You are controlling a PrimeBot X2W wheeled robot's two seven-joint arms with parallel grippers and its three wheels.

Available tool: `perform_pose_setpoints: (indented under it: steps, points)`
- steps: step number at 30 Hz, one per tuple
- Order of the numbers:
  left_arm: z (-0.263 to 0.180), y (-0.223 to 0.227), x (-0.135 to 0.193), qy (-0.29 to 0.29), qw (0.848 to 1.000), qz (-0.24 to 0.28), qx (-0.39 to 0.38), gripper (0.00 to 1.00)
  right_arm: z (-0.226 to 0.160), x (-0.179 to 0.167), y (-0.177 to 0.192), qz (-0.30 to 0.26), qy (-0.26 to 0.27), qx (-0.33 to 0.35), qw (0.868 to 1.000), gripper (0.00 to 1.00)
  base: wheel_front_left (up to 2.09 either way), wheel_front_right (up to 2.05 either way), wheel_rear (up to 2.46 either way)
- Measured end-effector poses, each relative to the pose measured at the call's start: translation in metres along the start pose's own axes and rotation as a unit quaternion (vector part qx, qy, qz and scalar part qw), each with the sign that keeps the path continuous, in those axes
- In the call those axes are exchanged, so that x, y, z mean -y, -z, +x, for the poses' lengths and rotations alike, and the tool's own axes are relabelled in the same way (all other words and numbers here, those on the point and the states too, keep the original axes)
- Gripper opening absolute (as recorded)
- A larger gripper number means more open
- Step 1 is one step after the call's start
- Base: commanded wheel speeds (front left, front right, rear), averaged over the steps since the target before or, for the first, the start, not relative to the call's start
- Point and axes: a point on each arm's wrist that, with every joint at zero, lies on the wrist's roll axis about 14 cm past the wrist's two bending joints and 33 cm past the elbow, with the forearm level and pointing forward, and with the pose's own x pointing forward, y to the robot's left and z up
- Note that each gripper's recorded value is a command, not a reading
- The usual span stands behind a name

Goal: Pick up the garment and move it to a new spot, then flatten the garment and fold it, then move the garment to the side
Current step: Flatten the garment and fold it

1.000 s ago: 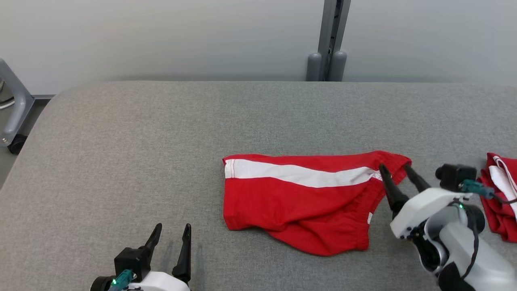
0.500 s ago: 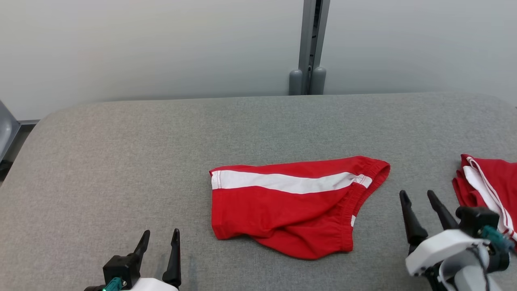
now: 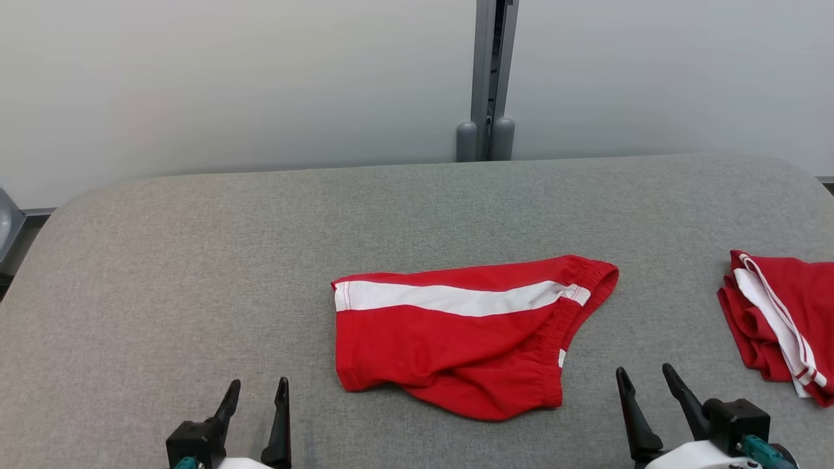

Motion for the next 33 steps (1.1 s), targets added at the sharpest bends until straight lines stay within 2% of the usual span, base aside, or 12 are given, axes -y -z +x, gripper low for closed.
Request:
perform_pose_setpoints:
  steps: [7,16,29,31,32,33]
  points:
    - [-0.005,0.005,-0.004,-0.006,1.0,0.001,-0.006,1.0,0.002,-0.009,0.01,0.002,-0.012,-0.015,1.0,1.0,0.0,0.0,0.0]
    - [-0.003,0.017,-0.011,-0.014,1.0,0.0,-0.026,1.0,0.043,-0.03,0.021,-0.001,-0.05,-0.047,0.998,1.0,0.0,0.0,0.0]
    - [0.009,0.03,-0.023,-0.037,0.998,-0.006,-0.052,1.0,0.088,-0.028,0.053,0.041,-0.04,-0.104,0.993,1.0,0.0,0.0,0.0]
    - [0.009,0.033,-0.024,-0.038,0.998,-0.006,-0.056,1.0,0.09,-0.03,0.056,0.045,-0.041,-0.108,0.992,0.89,0.0,0.0,0.0]
    - [0.01,0.033,-0.024,-0.039,0.998,-0.006,-0.056,1.0,0.091,-0.031,0.058,0.047,-0.043,-0.111,0.992,0.76,0.0,0.0,0.0]
    - [0.012,0.032,-0.024,-0.038,0.998,-0.006,-0.055,1.0,0.092,-0.032,0.059,0.05,-0.043,-0.113,0.991,0.73,0.0,0.0,0.0]
